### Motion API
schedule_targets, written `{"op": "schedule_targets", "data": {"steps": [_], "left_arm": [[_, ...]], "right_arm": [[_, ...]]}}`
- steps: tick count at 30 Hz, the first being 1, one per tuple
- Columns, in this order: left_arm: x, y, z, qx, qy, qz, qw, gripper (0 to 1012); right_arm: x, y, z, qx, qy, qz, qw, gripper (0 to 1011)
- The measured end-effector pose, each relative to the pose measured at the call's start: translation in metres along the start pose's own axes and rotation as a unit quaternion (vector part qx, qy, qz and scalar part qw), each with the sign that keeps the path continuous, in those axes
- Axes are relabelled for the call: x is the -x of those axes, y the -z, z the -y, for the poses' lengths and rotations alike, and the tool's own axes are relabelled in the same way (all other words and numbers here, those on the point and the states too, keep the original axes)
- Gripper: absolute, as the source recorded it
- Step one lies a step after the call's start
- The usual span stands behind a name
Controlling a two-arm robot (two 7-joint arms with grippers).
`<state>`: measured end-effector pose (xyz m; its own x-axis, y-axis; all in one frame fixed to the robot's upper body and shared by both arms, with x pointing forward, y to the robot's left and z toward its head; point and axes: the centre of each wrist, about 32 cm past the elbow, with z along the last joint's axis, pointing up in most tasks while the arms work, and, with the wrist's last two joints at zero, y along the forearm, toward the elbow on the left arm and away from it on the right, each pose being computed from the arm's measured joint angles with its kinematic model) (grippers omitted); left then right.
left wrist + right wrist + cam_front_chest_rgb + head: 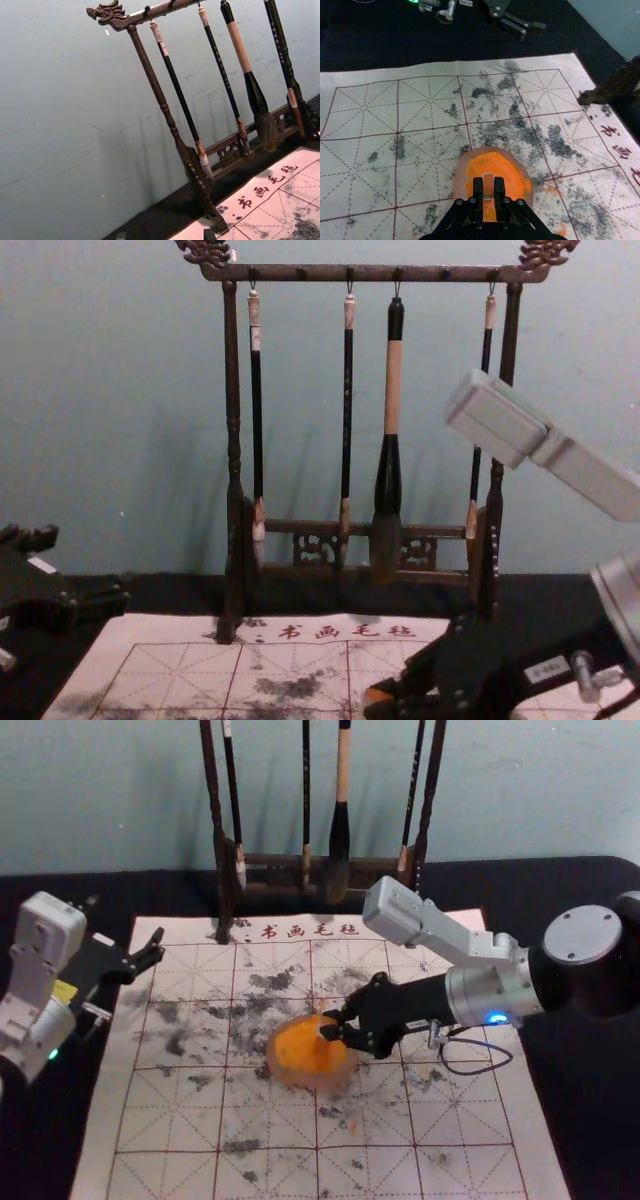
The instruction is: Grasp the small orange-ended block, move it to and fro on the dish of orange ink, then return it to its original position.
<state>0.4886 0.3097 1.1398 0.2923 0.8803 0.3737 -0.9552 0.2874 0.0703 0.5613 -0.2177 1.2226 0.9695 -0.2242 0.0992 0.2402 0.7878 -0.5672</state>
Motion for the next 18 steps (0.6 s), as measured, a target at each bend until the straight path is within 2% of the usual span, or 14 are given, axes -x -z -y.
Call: {"op": "schedule_targets", "data": {"steps": [18], "left_arm": [[0.0, 0.0, 0.0, 0.0, 0.0, 0.0, 1.0, 1001]], "right_arm": [[-0.003, -0.01, -0.017, -0.007, -0.016, 0.006, 0.9998, 104]]}}
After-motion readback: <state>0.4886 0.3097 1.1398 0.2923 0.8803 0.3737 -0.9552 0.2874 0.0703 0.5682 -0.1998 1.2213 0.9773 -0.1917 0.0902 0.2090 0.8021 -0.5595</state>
